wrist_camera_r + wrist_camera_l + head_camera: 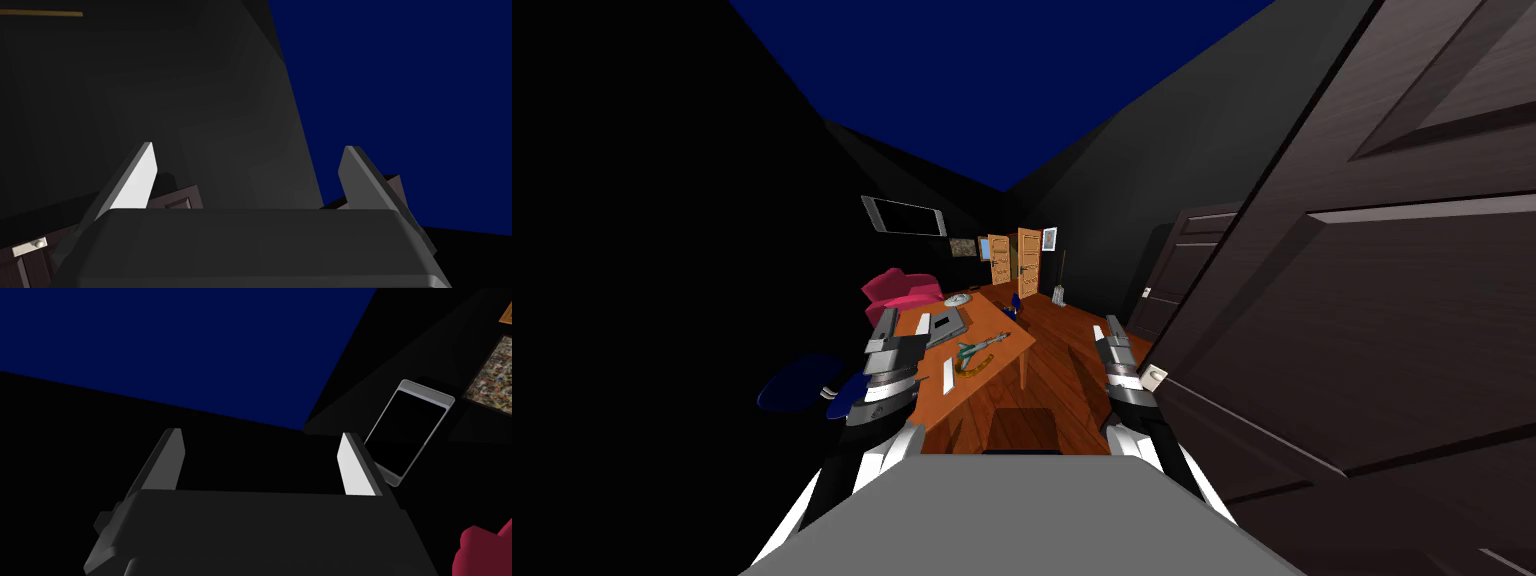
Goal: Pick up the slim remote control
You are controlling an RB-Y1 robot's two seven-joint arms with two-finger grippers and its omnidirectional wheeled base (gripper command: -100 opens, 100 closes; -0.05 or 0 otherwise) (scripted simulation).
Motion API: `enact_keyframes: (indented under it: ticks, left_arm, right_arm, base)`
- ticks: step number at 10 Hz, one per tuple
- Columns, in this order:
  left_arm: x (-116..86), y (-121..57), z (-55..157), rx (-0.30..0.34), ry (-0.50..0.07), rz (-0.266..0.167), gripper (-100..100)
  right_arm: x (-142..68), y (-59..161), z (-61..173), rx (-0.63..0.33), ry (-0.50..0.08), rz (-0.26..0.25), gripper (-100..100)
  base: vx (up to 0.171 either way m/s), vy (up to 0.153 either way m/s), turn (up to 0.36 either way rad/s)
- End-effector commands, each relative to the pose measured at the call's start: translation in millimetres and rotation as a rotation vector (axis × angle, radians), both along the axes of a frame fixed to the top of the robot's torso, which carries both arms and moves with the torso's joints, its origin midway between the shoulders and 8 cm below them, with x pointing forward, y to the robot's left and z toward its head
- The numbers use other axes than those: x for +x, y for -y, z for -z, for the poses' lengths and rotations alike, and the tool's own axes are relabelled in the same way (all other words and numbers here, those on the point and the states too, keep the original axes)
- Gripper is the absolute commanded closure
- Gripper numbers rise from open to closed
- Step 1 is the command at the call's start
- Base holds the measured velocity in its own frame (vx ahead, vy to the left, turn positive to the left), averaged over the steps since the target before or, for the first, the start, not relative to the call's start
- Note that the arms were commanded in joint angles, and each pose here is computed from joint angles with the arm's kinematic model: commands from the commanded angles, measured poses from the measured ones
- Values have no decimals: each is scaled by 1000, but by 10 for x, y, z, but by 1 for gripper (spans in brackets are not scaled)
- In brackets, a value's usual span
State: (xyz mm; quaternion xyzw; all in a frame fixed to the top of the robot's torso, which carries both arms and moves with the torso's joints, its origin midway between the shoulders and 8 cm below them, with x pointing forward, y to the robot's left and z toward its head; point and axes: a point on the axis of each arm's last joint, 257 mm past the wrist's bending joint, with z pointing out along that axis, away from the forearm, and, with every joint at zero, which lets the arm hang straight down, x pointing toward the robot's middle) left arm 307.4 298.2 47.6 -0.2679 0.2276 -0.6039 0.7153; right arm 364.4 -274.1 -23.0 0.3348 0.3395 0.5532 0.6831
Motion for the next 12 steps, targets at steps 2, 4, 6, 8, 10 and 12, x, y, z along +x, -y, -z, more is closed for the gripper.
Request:
enact_keyframes:
  ticks: [2, 4, 6, 8, 10, 12]
  left_arm:
    - [87, 62, 236, 52, -55, 29, -100]
    - [158, 109, 477, 102, -109, 57, -100]
    - [202, 125, 645, 130, -145, 73, -100]
    - [238, 139, 815, 161, -181, 90, -100]
    - [271, 146, 1000, 195, -220, 108, -100]
    - [299, 146, 1196, 230, -261, 128, -100]
  right_arm:
    - [0, 0, 0, 0, 0, 0, 0]
    - [0, 0, 0, 0, 0, 0, 0]
    - [0, 0, 0, 0, 0, 0, 0]
    - [0, 0, 0, 0, 0, 0, 0]
    - [0, 0, 0, 0, 0, 0, 0]
    - [0, 0, 0, 0, 0, 0, 0]
  base:
    - [-42, 5, -59]
    - [-59, 4, -68]
    - [-35, 4, -33]
    - [-49, 3, -69]
    - [-35, 4, -47]
    - [-28, 7, -53]
